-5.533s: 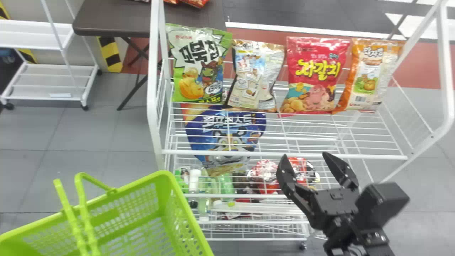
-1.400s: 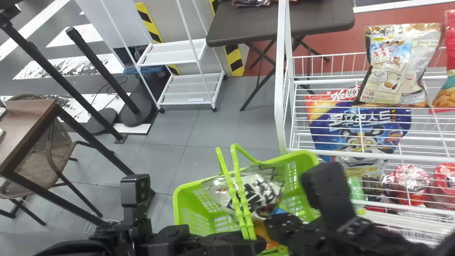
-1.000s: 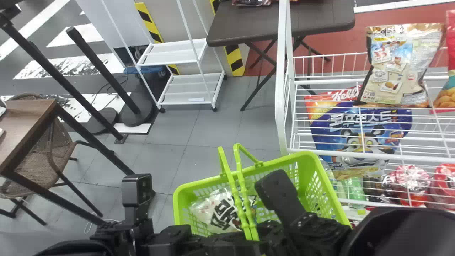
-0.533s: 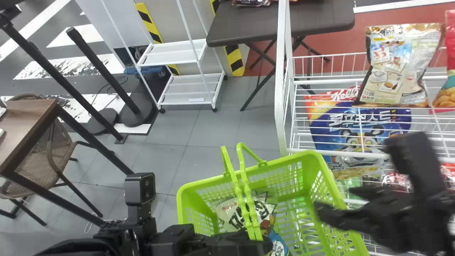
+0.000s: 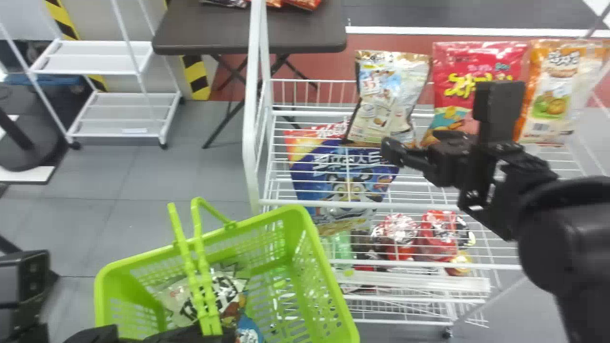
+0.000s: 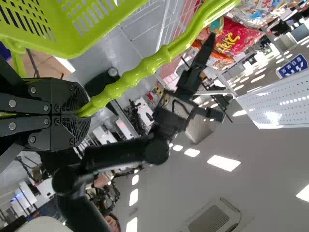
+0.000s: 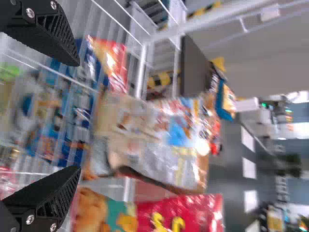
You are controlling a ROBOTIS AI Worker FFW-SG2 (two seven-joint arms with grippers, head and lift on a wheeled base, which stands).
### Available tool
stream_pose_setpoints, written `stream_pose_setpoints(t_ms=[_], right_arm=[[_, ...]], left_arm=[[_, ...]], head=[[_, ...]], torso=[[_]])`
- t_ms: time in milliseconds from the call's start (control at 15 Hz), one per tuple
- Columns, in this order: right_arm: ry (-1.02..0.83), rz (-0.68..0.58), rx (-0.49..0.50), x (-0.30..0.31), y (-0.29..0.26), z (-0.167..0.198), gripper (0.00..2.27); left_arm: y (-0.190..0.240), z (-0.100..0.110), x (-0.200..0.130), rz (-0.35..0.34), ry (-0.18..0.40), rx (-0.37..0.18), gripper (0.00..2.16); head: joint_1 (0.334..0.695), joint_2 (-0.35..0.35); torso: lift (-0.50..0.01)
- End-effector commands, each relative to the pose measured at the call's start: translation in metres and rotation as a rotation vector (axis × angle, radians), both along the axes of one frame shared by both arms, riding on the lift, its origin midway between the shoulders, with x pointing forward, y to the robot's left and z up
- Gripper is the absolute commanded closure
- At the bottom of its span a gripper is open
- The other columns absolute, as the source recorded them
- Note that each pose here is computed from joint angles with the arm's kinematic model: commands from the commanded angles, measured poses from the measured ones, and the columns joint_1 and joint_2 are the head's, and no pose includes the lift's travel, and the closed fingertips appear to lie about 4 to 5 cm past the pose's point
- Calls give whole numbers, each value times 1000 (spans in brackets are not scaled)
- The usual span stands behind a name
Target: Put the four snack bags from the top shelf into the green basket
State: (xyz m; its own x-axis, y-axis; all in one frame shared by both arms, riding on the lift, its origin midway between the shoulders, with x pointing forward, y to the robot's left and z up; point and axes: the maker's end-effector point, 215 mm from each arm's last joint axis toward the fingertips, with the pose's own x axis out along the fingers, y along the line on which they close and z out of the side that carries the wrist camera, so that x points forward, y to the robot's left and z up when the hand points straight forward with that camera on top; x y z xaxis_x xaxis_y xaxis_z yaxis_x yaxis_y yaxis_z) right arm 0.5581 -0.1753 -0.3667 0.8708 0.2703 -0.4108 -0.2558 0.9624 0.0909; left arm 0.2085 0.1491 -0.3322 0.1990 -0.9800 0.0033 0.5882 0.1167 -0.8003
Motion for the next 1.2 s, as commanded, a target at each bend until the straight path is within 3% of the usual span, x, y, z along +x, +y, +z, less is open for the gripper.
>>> stream_pose_setpoints(t_ms=[0, 200, 267, 400, 467, 533, 867, 1133], right_arm=[[-40, -23, -18, 48, -6, -13, 43], [-28, -7, -37, 81, 5, -36, 93], [-17, 2, -47, 84, 11, -41, 218], [-4, 23, -44, 85, 18, -46, 1025], [-3, 14, -47, 84, 17, -47, 1767], [2, 8, -57, 81, 16, -51, 2162], [-43, -15, -23, 63, 11, -33, 2250], [-77, 23, 20, 36, 23, 5, 2250]], left_arm=[[1, -1, -2, -3, 1, -9, 2148], [3, -5, -2, 4, 8, -9, 2148], [4, -6, -2, 5, 7, -10, 2148], [6, -6, -1, 9, 4, -6, 2148], [7, -8, -1, 13, 10, -8, 2148], [8, -9, 0, 14, 11, -8, 2148], [8, -10, -1, 9, 14, -6, 2148], [8, -10, -2, 7, 16, -4, 2148]], head=[[695, -38], [695, -41], [695, -34], [695, -21], [695, -13], [695, -7], [695, -12], [695, -9]], torso=[[-6], [-6], [-6], [-6], [-6], [-6], [-6], [-6]])
